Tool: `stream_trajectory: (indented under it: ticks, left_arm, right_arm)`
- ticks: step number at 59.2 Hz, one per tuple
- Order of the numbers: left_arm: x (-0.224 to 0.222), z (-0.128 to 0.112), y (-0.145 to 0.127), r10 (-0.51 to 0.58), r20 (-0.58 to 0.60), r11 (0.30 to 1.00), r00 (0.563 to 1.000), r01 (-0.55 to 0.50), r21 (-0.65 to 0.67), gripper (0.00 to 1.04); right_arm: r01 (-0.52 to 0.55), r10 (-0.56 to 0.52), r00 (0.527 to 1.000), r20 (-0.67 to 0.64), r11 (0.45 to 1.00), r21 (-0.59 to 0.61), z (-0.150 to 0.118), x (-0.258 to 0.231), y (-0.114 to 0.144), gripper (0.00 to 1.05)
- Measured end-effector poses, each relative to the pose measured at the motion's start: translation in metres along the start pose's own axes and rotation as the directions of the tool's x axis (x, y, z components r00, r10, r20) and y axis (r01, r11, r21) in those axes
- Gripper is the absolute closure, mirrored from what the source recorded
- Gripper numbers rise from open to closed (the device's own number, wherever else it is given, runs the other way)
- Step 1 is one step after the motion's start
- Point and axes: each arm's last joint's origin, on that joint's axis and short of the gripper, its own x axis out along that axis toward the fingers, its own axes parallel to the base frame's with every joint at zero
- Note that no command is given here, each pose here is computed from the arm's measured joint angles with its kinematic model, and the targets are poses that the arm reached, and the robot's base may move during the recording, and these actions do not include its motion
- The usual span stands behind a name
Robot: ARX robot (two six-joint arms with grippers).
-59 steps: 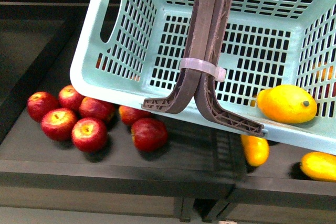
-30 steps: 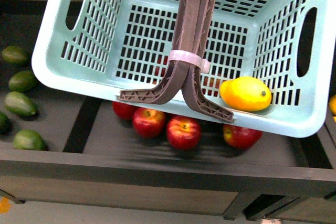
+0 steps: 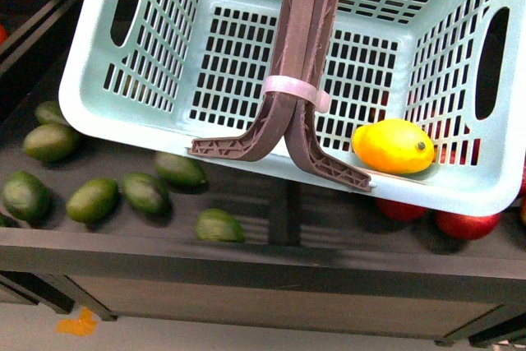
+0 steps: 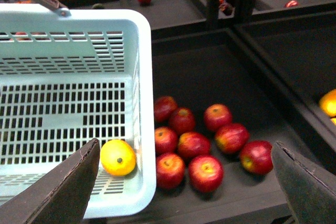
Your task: Pick mango and avocado into basket
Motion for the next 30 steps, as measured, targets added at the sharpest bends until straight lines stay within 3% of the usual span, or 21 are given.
stream_trajectory:
  ticks: [30]
  left_arm:
    - [0.0002, -0.0003, 0.0006, -0.006, -0.003, 1.0, 1.0, 0.006, -0.002, 1.0]
  right_arm:
    - [0.001, -0.001, 1.0, 0.0, 1.0, -0.001, -0.0002, 0.0001, 0.0, 0.09]
